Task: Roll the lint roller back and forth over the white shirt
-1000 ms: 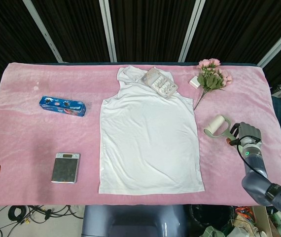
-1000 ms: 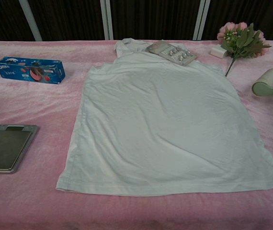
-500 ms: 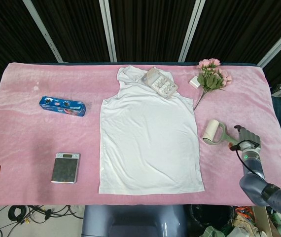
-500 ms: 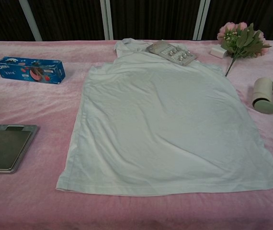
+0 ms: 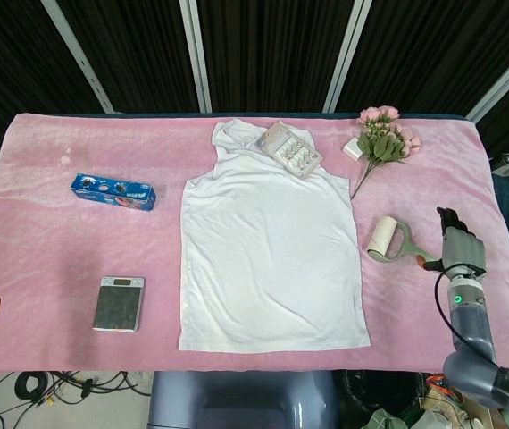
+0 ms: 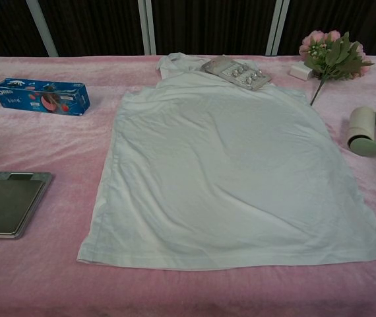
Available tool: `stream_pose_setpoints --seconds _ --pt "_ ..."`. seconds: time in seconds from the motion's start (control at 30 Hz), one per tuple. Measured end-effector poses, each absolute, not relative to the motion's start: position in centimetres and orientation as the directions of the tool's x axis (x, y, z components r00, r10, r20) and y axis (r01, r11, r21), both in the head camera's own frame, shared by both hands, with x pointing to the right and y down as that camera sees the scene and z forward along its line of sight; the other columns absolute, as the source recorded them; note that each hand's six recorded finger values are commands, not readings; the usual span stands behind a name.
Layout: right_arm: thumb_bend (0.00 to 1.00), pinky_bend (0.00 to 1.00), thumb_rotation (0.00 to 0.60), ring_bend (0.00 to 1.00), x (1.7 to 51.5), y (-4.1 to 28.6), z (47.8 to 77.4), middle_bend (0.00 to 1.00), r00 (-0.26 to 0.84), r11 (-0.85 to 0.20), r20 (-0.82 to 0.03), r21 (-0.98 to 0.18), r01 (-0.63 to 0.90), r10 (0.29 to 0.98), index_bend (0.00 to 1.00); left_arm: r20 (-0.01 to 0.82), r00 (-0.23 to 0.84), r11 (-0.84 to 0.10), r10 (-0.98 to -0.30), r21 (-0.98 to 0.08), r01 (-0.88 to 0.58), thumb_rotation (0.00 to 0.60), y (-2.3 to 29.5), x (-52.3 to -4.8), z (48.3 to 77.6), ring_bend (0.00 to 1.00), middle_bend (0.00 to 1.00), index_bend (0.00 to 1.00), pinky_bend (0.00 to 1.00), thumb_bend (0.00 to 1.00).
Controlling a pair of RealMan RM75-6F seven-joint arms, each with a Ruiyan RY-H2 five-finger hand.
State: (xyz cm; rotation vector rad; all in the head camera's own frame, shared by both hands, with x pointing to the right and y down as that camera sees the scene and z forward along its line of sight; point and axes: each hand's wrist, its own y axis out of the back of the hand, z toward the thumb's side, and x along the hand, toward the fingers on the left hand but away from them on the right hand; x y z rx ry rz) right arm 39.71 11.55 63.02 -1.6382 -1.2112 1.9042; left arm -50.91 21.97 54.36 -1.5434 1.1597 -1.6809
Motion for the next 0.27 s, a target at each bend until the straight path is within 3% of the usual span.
stream_pose_setpoints --seconds 0.13,0.27 --pt "0.17 0.19 0.600 0.10 38.6 13.5 60.2 0.02 -0.144 -0.490 -0.523 -0.846 0.210 0.840 0.02 0.463 -0.158 -0.445 -0.872 -0.885 -0.137 0.600 21.7 -50.8 54.1 0.04 0.06 0.13 0.09 0.40" --pt "0.17 0.19 0.600 0.10 37.8 16.7 57.6 0.02 -0.030 -0.410 -0.423 -0.891 0.194 0.906 0.01 0.446 -0.137 -0.429 -0.884 -0.893 -0.136 0.600 21.5 -50.6 53.8 0.04 0.06 0.13 0.09 0.40"
